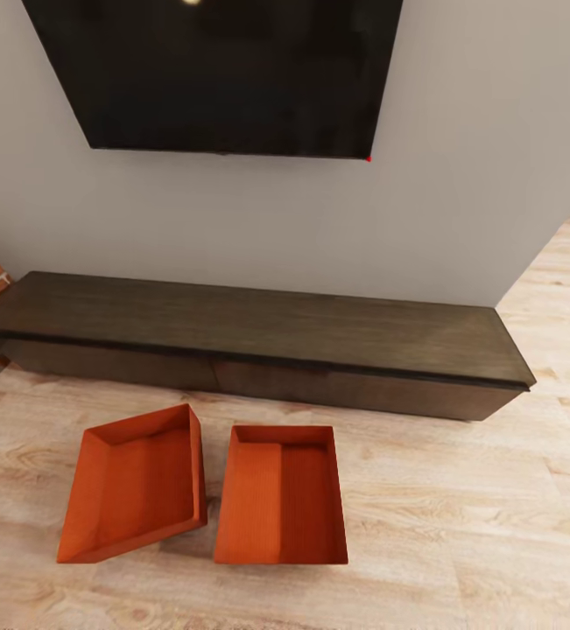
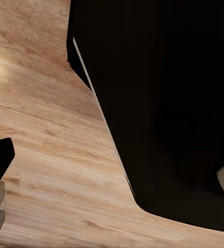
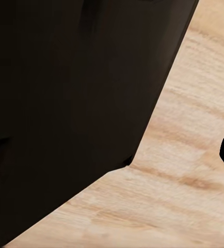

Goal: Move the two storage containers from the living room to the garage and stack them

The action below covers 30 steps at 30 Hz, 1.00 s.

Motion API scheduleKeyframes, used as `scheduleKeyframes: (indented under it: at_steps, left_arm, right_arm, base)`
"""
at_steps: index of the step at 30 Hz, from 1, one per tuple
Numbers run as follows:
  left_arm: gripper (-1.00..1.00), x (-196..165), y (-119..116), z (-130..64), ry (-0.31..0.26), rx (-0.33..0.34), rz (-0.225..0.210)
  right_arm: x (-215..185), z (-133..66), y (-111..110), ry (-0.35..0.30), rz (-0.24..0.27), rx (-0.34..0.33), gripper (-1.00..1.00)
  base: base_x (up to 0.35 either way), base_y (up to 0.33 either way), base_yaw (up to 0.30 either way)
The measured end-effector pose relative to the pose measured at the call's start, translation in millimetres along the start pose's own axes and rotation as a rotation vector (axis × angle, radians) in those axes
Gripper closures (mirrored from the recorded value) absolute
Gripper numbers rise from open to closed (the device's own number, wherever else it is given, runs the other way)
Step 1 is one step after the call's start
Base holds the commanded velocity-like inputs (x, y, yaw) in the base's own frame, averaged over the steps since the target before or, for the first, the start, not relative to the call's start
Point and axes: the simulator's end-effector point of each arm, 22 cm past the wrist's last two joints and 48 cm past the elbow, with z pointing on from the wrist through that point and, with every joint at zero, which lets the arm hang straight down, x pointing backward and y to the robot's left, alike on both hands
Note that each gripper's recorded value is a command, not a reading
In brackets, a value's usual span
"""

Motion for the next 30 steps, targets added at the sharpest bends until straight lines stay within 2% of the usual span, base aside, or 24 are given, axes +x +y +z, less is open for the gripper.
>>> scheduleKeyframes:
  at_steps: [30]
  left_arm:
    - [-1.00, 15, 6, -0.6, 0.039, -0.014, 0.000]
  right_arm:
    - [17, -0.1, 6, 0.043, -0.001, -0.014, -1.00]
  base:
    - [0.000, 0.000, 0.000]
